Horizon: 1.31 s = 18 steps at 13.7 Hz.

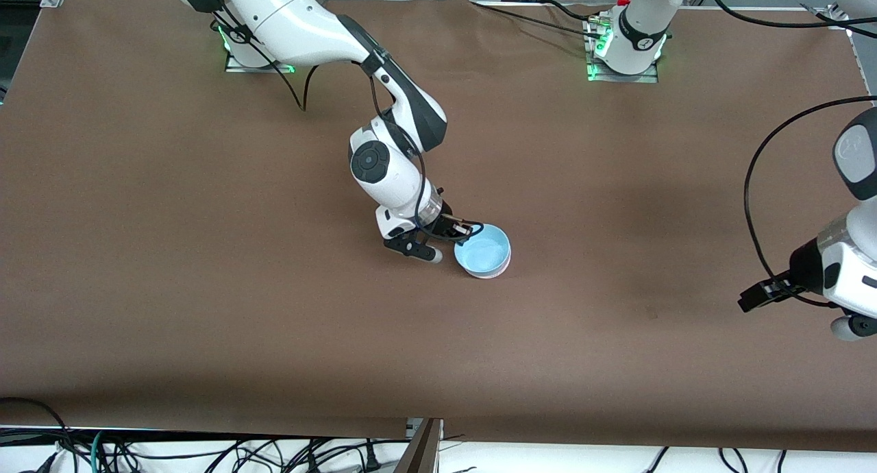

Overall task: Stack pink and blue bowls on white bowl
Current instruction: 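Lower the blue bowl into the pink bowl while the left gripper withdraws, then open the right gripper to release the blue bowl on the stack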

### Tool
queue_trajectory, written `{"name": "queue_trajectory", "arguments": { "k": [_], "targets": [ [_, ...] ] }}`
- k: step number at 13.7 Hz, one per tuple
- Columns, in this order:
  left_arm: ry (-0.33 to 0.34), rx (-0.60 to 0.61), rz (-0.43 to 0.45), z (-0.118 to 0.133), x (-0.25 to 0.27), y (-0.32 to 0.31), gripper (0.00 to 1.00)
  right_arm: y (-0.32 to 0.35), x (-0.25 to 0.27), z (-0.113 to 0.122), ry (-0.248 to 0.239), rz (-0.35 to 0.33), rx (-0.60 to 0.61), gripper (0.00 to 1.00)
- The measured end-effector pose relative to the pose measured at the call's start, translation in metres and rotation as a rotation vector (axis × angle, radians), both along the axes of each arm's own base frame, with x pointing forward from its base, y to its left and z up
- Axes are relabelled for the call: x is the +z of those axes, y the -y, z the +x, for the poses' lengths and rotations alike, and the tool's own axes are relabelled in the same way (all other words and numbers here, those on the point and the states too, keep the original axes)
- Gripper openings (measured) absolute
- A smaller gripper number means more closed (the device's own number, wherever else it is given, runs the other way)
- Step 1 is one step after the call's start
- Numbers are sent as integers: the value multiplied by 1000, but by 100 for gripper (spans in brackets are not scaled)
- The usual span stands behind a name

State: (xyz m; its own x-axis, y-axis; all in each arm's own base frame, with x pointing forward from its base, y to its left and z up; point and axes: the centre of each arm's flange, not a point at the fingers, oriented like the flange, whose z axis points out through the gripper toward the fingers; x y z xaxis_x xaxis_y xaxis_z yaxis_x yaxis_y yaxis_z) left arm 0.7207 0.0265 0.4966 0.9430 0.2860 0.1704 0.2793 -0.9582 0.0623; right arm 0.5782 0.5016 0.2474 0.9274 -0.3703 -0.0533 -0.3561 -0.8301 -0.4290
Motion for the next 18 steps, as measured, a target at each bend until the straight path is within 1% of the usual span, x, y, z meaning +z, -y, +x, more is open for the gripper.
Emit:
{"name": "queue_trajectory", "arguments": {
  "k": [1,3,4,5,8,9,10,12,14,16,18],
  "targets": [
    [8,-33,10,-1,10,-9,82,-2,-4,-1,0,-1,2,3],
    [-8,-84,30,-8,30,-26,93,-6,-9,-6,-2,-4,8,3],
    [-12,-97,37,-12,39,-29,94,-8,-11,-7,-1,-4,10,3],
    [-11,-105,43,-15,47,-29,100,-9,-12,-8,1,-3,12,3],
    [33,-133,52,-25,82,-11,100,-12,-15,-10,2,-3,14,3],
    [39,-152,56,-33,98,3,100,-12,-16,-11,1,-4,14,3],
    [29,-178,58,-44,115,21,100,-12,-18,-11,0,-6,14,3],
    [-12,-219,65,-73,146,55,100,-12,-21,-11,-2,-8,15,3],
    [-38,-211,56,-98,171,71,100,-11,-22,-11,-1,-9,16,3],
    [-39,-205,56,-104,178,73,100,-12,-22,-12,-1,-10,17,3],
    [-50,-205,52,-100,170,72,100,-12,-23,-12,1,-13,21,3]
  ]
}}
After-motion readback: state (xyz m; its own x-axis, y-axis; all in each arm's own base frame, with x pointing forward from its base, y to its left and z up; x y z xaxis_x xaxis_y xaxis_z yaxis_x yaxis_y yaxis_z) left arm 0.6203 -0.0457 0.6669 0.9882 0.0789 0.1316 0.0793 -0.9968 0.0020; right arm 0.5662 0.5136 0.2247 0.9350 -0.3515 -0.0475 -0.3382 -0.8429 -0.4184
